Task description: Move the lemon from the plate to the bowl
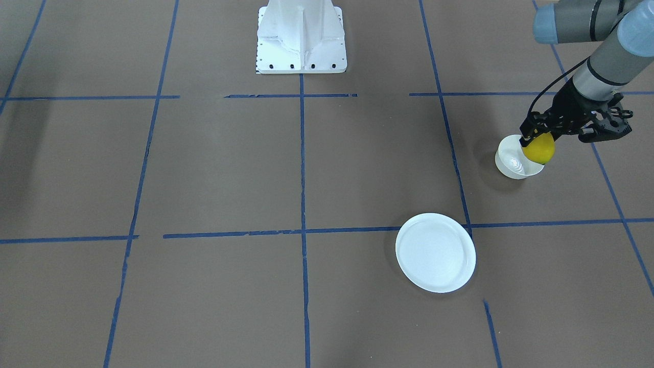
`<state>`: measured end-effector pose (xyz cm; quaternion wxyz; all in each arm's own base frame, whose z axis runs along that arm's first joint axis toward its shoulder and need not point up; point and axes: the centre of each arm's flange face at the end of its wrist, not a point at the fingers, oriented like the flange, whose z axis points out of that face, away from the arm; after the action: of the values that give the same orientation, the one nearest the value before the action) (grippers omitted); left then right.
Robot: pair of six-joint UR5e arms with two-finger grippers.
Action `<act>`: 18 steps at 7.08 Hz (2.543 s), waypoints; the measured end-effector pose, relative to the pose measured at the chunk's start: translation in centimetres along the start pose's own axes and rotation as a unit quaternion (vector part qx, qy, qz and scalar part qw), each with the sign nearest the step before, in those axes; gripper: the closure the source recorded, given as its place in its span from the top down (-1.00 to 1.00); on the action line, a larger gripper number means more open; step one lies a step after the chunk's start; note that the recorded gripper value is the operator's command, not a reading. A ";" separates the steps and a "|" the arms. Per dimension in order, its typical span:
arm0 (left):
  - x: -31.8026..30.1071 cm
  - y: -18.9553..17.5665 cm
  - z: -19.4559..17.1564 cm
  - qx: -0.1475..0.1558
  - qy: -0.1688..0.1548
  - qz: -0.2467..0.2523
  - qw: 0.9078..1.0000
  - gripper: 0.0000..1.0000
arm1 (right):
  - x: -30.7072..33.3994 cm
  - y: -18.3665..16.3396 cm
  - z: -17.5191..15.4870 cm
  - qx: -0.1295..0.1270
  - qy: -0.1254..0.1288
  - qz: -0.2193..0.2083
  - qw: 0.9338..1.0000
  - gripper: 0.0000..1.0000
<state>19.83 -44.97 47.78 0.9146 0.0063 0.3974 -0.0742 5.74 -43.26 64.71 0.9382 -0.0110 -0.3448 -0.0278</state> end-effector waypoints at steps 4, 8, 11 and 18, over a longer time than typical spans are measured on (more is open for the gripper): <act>-1.5 1.7 6.0 -0.001 0.004 -0.001 1.000 0.34 | 0.0 0.0 0.0 0.000 0.000 0.000 1.000 1.00; -1.6 2.1 6.9 -0.008 0.006 0.009 1.000 1.00 | 0.0 0.0 0.0 0.000 0.000 0.000 1.000 1.00; -3.3 1.4 4.5 -0.002 -0.004 0.106 0.994 1.00 | 0.0 0.0 0.0 0.000 0.000 0.000 1.000 1.00; -28.2 -2.2 -8.3 -0.040 -0.042 0.164 0.985 1.00 | 0.0 0.0 0.0 0.000 0.000 0.000 1.000 1.00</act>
<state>-5.53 -42.85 62.71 0.9299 0.0311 0.3546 0.0925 5.74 -43.25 64.74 0.9382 -0.0113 -0.3448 -0.0277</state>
